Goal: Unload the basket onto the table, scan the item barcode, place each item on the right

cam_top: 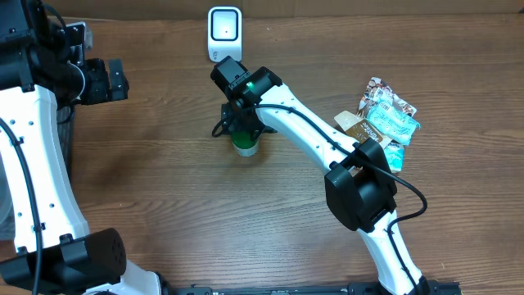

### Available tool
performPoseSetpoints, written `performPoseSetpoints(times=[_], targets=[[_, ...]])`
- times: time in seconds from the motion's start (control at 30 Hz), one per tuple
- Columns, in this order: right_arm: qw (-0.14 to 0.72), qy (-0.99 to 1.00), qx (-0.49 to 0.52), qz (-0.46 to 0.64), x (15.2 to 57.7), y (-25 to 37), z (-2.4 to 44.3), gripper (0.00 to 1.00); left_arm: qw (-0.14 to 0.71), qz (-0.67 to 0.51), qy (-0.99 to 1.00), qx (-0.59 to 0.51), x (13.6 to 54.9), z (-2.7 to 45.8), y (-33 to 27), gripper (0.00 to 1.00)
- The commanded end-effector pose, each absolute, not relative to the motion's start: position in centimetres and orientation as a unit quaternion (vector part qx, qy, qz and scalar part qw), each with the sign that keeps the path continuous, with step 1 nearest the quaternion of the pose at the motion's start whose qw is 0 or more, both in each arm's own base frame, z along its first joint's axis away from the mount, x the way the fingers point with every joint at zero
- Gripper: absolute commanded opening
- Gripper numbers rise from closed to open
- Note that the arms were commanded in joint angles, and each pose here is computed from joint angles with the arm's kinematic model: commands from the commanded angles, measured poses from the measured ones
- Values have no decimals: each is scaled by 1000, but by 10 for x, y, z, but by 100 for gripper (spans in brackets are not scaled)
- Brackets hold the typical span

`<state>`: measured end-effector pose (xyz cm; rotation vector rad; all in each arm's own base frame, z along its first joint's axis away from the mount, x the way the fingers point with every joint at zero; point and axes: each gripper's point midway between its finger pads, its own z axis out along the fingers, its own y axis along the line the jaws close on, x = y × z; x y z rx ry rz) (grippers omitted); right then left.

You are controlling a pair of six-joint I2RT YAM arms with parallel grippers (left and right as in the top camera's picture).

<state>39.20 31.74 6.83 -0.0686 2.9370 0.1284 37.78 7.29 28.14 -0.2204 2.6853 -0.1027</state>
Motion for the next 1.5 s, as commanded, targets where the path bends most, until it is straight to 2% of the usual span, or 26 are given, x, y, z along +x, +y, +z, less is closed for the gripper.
performPoseSetpoints(times=[0.0,0.17,0.27,0.33,0.43,0.63,0.77,0.97,1.27,1.47], targets=[[94,995,-14,34,388,317,62,76,221,-39,972,-69,378,281,72,100],[86,996,-20,28,381,318,61,65,221,-39,972,-69,378,281,72,99],[74,997,-7,18,375,313,60,65,221,-39,972,-69,378,281,72,100],[66,998,-8,12,372,310,59,66,221,-39,972,-69,378,281,72,100],[60,998,-9,10,369,308,59,77,221,-39,972,-69,378,281,72,100],[34,999,-29,23,359,312,58,78,221,-39,972,-69,378,281,72,99],[28,999,-25,19,356,310,58,73,221,-39,972,-69,378,281,72,100],[26,1000,10,15,357,305,58,48,221,-39,972,-69,378,281,72,100],[51,996,67,15,379,293,59,44,221,-39,972,-69,378,281,72,100],[61,995,72,0,389,278,60,46,221,-39,972,-69,378,281,72,100]])
